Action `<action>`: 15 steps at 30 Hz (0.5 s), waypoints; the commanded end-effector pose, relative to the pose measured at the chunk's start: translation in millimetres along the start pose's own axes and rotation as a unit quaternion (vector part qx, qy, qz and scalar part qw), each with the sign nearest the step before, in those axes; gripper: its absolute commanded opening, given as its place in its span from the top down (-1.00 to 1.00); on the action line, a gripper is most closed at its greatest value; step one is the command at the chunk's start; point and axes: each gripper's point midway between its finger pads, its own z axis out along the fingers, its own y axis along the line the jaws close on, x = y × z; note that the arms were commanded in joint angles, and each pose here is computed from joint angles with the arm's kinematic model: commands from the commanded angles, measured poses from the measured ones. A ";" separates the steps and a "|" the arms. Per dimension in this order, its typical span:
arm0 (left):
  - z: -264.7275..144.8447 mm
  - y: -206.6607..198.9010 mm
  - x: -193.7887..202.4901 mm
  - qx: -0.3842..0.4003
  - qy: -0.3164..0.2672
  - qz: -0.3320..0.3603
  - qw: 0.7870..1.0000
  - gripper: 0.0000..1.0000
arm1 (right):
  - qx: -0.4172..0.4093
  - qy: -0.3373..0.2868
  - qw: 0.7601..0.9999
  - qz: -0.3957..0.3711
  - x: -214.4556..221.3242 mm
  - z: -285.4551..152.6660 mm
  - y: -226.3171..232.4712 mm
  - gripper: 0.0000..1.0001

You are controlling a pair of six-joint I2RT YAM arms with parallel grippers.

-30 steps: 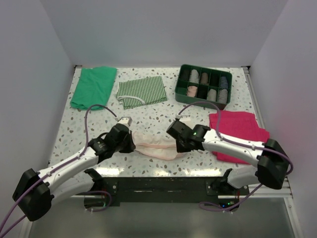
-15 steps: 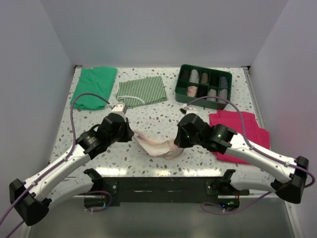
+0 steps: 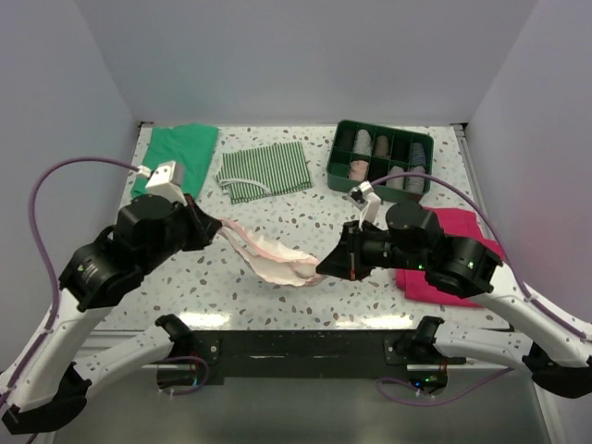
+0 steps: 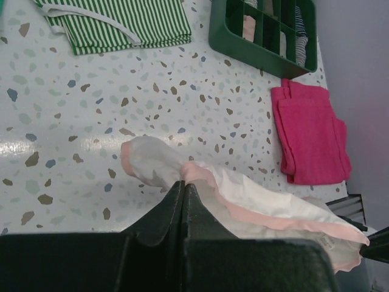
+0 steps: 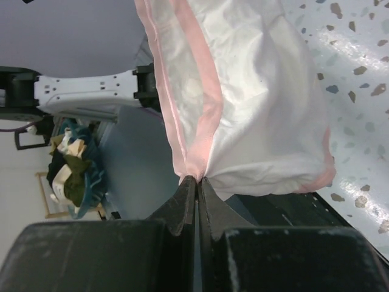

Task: Roll the underwear
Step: Flatten out the underwear at the center of the board.

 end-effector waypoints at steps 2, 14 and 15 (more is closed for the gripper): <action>-22.9 6.8 14.3 -0.024 0.056 -0.025 0.998 1.00 | -0.047 -0.029 0.998 0.006 -12.9 -24.4 26.6 1.00; 165.5 48.0 83.5 -0.126 0.138 0.076 0.979 1.00 | 0.357 0.006 0.927 0.114 -19.8 45.1 -240.2 1.00; 177.4 53.3 92.0 -0.121 0.150 0.070 0.979 1.00 | 0.374 0.052 0.917 0.127 -2.6 60.2 -266.1 1.00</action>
